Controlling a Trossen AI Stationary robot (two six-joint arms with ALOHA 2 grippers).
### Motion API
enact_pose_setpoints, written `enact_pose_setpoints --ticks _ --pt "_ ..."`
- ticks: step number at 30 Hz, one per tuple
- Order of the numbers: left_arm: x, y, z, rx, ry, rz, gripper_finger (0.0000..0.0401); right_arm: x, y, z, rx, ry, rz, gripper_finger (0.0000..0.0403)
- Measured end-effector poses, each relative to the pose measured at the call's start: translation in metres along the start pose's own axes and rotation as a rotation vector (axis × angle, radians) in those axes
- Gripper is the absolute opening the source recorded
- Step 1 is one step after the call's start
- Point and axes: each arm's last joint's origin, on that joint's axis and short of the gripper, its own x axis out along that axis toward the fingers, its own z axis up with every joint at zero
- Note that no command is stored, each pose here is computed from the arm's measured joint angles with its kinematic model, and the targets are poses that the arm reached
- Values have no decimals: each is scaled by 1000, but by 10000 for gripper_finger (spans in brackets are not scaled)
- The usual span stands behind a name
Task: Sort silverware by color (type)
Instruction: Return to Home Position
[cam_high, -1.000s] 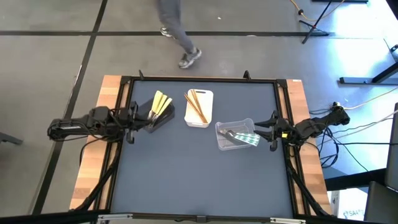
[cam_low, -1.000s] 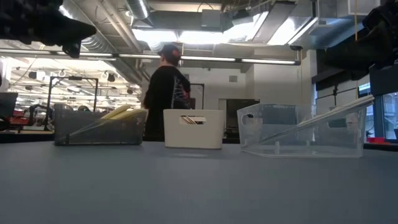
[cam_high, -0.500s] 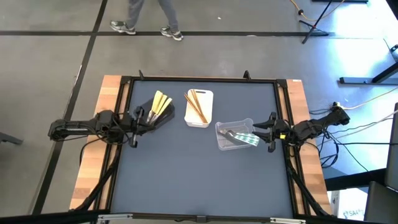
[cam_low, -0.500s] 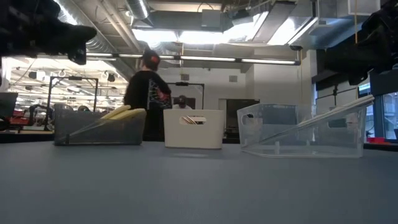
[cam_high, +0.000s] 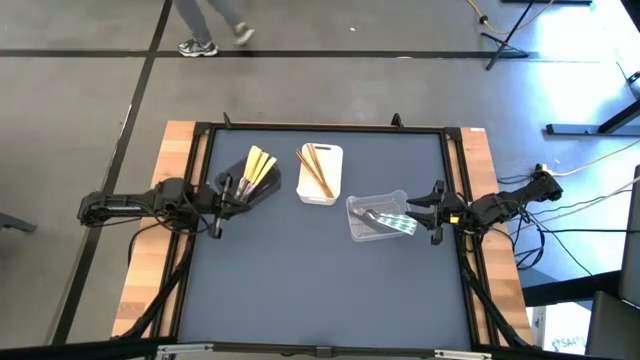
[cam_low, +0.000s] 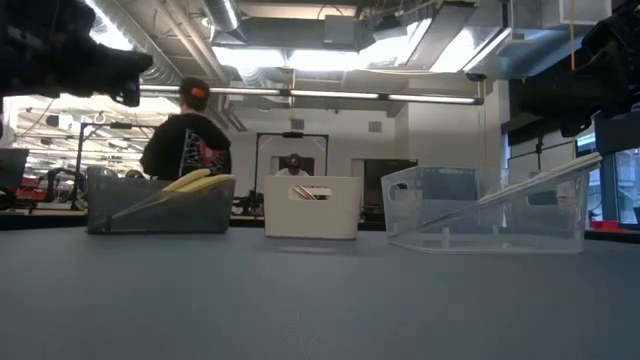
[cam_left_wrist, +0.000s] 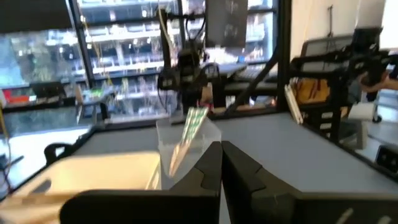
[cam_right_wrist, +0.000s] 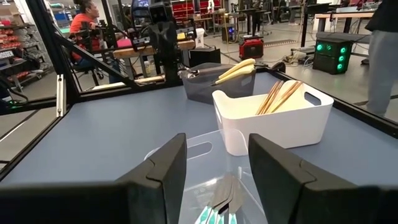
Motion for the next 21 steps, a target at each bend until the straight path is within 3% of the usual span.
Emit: enact_pose_setpoints --ticks 3,21 --pt "0 0 -6 -17 67 16 0 0 0 0 -18 1 0 160" --pt "0 2 -7 -37 80 74 0 0 0 0 -56 4 0 161"
